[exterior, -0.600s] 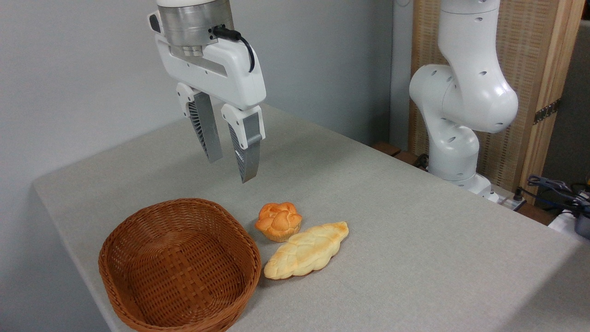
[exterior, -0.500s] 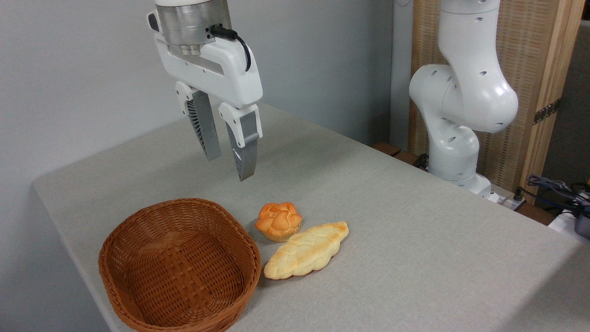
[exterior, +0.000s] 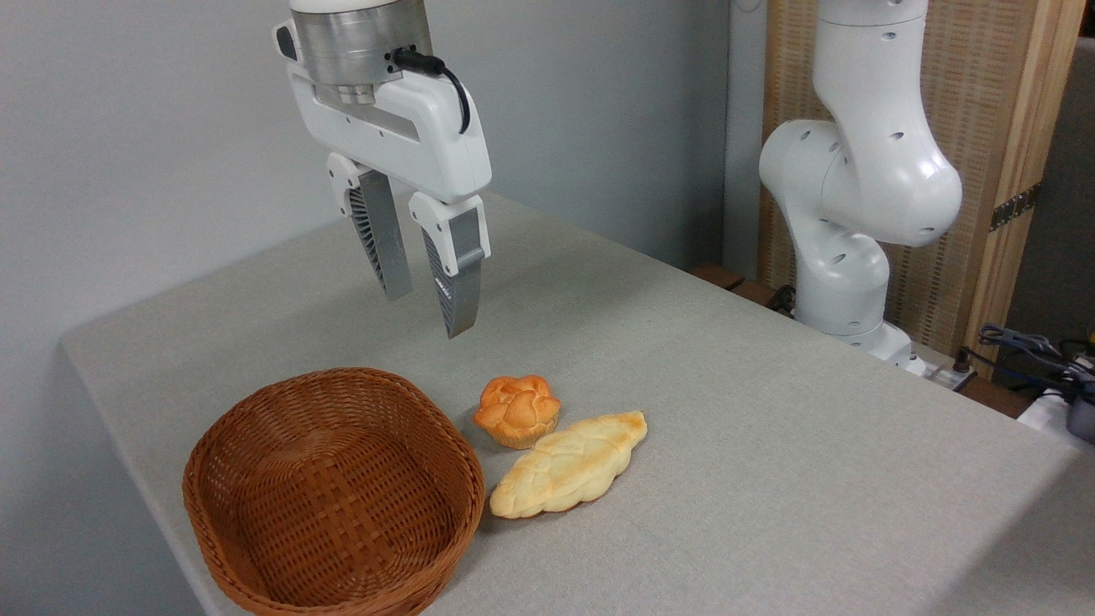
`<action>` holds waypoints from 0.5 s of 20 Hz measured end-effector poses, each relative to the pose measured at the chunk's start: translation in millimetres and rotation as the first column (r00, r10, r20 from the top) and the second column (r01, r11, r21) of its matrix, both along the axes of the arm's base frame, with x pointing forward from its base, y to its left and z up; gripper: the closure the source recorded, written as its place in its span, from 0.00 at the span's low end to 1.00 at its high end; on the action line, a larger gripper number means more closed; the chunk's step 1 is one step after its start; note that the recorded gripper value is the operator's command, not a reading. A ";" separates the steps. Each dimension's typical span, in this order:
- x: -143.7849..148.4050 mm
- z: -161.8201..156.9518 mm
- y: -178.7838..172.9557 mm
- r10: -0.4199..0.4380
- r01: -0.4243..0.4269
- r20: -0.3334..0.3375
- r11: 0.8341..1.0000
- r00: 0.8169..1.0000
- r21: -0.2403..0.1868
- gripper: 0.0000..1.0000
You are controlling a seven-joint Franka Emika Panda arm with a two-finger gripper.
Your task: Put bread into the basket
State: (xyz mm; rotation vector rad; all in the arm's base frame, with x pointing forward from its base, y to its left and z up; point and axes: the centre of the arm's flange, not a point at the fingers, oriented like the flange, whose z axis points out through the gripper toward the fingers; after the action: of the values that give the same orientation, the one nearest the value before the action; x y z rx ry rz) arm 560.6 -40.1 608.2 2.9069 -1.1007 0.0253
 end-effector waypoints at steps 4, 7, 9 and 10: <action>-7.9 -5.9 5.7 -0.025 0.026 -0.053 1.000 0.998 0.018 0.00; -23.0 -13.2 23.3 -0.055 0.059 -0.078 0.997 0.995 0.044 0.00; -40.2 -18.5 39.2 -0.083 0.088 -0.095 0.995 0.992 0.044 0.00; -49.0 -21.1 46.5 -0.102 0.106 -0.101 0.994 0.990 0.037 0.00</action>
State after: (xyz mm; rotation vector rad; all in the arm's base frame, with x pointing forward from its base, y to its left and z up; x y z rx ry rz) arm 511.5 6.4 587.1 2.8473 -1.2484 -0.1444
